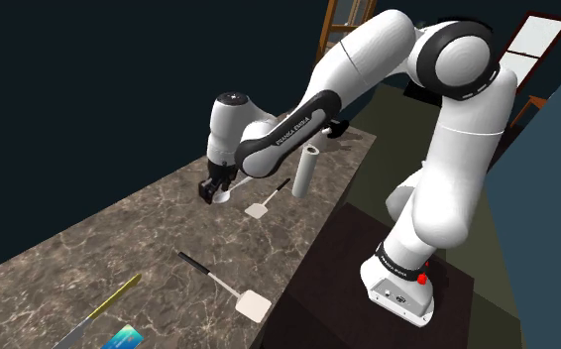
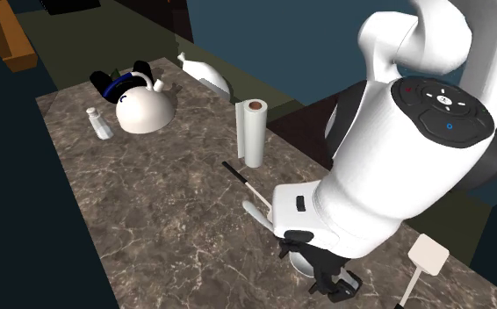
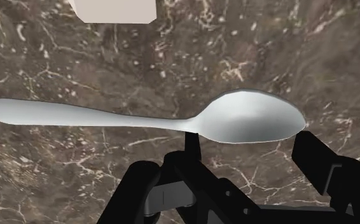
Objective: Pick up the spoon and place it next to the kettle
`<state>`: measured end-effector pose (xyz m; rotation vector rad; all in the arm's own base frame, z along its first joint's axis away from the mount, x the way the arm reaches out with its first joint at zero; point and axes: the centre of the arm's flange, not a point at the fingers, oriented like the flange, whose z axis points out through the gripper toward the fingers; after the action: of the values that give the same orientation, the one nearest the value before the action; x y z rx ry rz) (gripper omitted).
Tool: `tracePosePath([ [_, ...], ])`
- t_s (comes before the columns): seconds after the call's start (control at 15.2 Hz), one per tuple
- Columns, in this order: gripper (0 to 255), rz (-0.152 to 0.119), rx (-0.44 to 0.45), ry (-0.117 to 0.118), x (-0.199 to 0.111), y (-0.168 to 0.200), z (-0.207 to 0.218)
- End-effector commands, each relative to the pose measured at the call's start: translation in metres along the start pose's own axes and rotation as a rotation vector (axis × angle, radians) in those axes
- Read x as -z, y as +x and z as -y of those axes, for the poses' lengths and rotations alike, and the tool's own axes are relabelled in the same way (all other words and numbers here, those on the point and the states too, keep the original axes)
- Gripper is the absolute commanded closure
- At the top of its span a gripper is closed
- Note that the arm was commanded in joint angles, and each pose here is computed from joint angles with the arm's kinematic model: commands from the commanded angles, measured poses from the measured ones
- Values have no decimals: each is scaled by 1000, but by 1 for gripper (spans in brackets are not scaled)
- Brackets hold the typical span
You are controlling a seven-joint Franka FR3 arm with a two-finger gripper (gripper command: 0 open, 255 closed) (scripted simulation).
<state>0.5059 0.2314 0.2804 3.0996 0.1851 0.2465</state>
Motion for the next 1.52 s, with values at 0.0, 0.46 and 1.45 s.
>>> tracePosePath([
  [0.0, 255, 1, 0, 0, 10, 1, -1],
  [0.46, 255, 1, 0, 0, 47, 6, -2],
  [1.45, 255, 1, 0, 0, 125, 19, -5],
])
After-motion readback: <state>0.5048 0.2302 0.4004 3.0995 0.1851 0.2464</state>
